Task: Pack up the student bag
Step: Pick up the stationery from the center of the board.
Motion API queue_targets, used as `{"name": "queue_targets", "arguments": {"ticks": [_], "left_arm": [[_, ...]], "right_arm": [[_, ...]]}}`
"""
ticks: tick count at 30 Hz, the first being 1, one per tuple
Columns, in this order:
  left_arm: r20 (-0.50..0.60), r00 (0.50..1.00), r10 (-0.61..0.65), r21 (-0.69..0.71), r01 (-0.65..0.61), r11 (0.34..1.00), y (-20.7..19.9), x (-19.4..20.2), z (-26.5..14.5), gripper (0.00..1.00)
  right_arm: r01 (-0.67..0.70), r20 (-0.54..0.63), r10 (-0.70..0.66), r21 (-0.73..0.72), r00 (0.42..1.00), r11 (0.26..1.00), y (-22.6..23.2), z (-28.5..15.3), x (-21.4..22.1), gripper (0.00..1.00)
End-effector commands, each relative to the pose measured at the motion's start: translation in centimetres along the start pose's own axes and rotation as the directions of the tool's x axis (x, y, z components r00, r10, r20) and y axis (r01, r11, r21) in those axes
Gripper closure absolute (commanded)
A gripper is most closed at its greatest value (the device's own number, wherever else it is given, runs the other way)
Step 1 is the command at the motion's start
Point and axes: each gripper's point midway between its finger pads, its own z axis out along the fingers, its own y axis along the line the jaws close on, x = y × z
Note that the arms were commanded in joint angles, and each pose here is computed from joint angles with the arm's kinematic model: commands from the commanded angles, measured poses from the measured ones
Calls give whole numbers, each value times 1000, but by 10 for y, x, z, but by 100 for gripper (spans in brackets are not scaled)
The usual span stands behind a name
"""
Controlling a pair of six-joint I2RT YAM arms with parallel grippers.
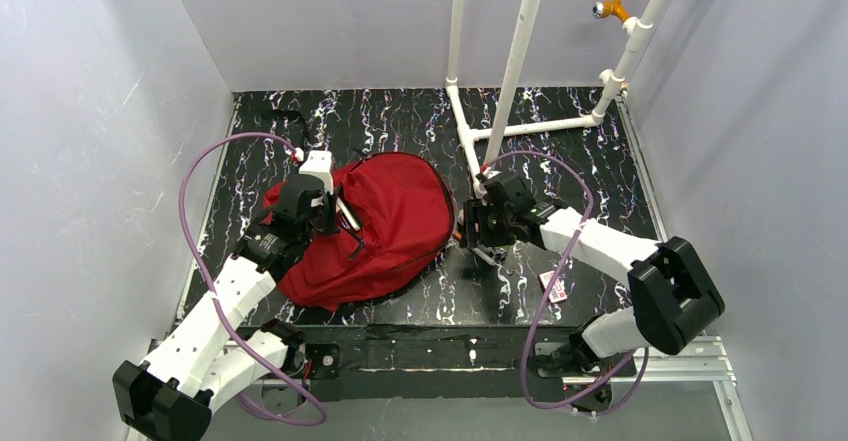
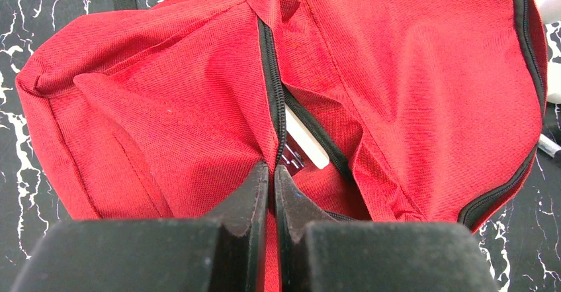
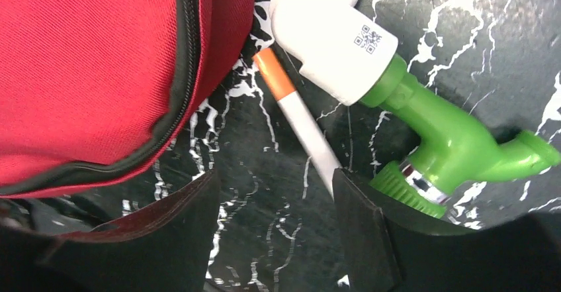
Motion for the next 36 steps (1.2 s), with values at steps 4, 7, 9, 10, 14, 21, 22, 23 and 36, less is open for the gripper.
{"name": "queue_targets", "arguments": {"ticks": [4,7,9,10,14,21,22,23,36], "left_arm": [[39,999,-15,-3,15,1000,0,-13,-2,100],[35,999,-12,-2,12,1000,0,-12,-1,100],[35,999,-11,-2,11,1000,0,-12,-1,100],[35,999,-11,-3,12,1000,0,-12,-1,100],[35,999,-9,-7,10,1000,1,-12,-1,100],[31,999,-8,-3,8,1000,0,-12,0,100],[32,999,-9,-4,9,1000,0,-12,0,100],[33,999,-9,-3,9,1000,0,-12,-1,100],[31,999,-16,12,15,1000,-2,-13,0,100]], "right_arm": [[321,-72,-316,85,946,943,-14,14,-7,29],[365,-136,-349,120,927,923,-22,26,0,33],[391,-177,-366,143,914,909,-22,33,8,37],[407,-191,-376,168,907,898,-23,35,12,37],[449,-232,-399,234,887,862,-27,40,26,50],[442,-231,-388,274,892,854,-32,27,49,98],[430,-212,-384,259,899,865,-29,24,49,99],[416,-179,-382,236,907,878,-23,20,46,99],[330,344,-180,-447,921,831,165,-49,-52,99]]}}
